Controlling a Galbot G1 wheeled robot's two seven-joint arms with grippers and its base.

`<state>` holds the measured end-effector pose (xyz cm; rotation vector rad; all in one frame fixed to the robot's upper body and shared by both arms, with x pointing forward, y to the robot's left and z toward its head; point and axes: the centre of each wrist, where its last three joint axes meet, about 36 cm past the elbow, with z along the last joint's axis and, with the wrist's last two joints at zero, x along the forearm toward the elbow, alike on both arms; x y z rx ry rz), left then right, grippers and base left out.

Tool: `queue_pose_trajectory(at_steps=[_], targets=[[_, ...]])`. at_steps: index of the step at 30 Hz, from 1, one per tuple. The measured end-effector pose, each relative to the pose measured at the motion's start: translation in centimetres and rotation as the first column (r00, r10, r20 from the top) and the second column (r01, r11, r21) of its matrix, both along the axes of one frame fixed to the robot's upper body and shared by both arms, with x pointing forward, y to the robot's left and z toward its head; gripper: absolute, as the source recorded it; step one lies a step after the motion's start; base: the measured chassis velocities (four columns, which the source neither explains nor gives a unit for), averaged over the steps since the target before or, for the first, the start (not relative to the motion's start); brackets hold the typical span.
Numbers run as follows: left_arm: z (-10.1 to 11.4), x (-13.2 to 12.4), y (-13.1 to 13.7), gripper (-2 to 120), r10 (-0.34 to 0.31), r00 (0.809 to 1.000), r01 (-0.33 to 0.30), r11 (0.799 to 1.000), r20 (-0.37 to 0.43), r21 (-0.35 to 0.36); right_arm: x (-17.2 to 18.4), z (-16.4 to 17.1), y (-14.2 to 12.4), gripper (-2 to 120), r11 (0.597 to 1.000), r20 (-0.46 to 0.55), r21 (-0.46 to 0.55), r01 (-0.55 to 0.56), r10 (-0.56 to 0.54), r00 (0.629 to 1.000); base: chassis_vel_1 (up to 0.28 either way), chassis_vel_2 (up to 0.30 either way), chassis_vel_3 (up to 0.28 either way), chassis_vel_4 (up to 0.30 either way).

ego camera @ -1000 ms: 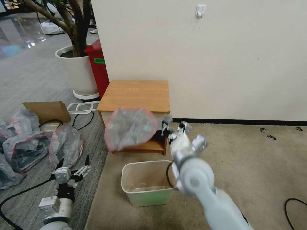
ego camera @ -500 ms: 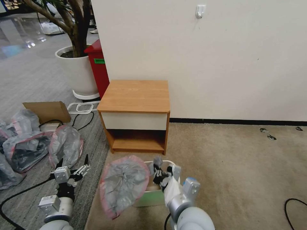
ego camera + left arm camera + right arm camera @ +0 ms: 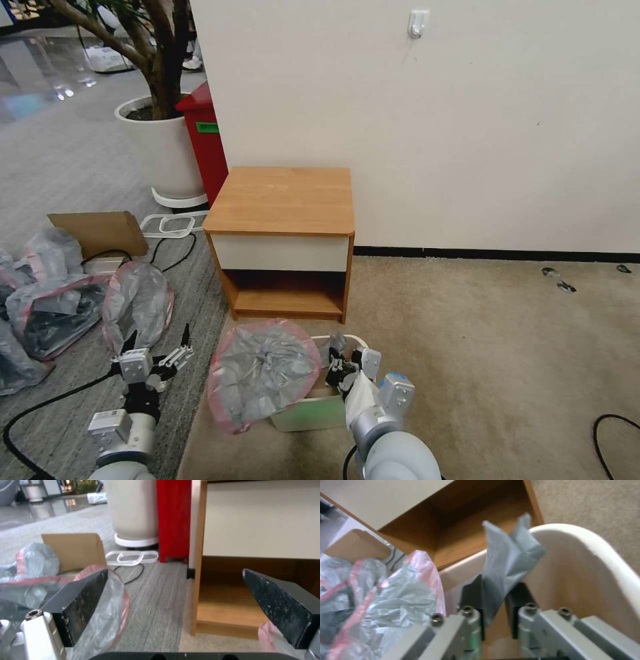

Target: Pick up the garbage bag from the table and place it over the trash can.

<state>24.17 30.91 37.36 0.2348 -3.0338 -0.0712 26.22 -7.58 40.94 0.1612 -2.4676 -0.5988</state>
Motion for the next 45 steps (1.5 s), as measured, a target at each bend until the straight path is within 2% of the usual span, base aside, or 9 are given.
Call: queue_pose_trajectory(at_steps=[13, 16, 21, 29, 32, 36, 38, 41, 45], targets=[[3.6, -1.0, -1.3, 100, -0.114, 0.991, 0.115, 0.993, -0.074, 0.014, -0.4, 0.2, -1.0, 62, 0.993, 0.027, -0.116, 0.021, -0.018, 0.999, 0.000, 0.000, 0.000, 0.000], [5.5, -1.9, -1.0, 100, -0.291, 0.947, 0.295, 0.956, -0.133, 0.005, -0.7, 0.9, -2.0, 77, 0.991, 0.047, -0.129, 0.039, -0.034, 0.998, 0.000, 0.000, 0.000, 0.000], [6.4, -2.3, -0.8, 100, -0.395, 0.909, 0.405, 0.912, -0.132, 0.068, -0.6, 1.4, -2.5, 95, 0.988, 0.093, -0.133, 0.076, -0.064, 0.994, 0.000, 0.000, 0.000, 0.000], [7.2, -1.9, -3.5, 100, -0.311, 0.950, 0.308, 0.941, 0.003, 0.143, -0.3, 1.6, -2.4, 100, 0.985, 0.179, -0.123, 0.119, -0.096, 0.979, 0.000, 0.000, 0.000, 0.000], [8.3, -1.5, -4.1, 100, -0.338, 0.940, 0.333, 0.938, 0.043, 0.100, -0.1, 1.6, -2.3, 100, 0.985, 0.202, -0.113, 0.133, -0.108, 0.973, 0.000, 0.000, 0.000, 0.000], [9.5, -0.5, -4.9, 100, -0.469, 0.881, 0.471, 0.882, 0.063, -0.027, 0.0, 1.6, -2.1, 100, 0.985, 0.236, -0.106, 0.133, -0.105, 0.966, 0.000, 0.000, 0.000, 0.000], [10.8, 0.2, -5.8, 100, -0.566, 0.824, 0.544, 0.794, -0.004, -0.273, 0.0, 1.5, -1.8, 100, 0.987, 0.250, -0.097, 0.126, -0.098, 0.963, 0.000, 0.000, 0.000, 0.000], [10.9, 0.8, -6.2, 100, -0.613, 0.785, 0.534, 0.742, -0.088, -0.406, -0.2, 1.6, -1.6, 100, 0.988, 0.260, -0.090, 0.124, -0.097, 0.961, 0.000, 0.000, 0.000, 0.000], [9.6, 1.4, -6.2, 100, -0.599, 0.781, 0.477, 0.756, -0.179, -0.449, -0.4, 1.5, -1.7, 100, 0.989, 0.276, -0.086, 0.123, -0.095, 0.956, 0.000, 0.000, 0.000, 0.000]])
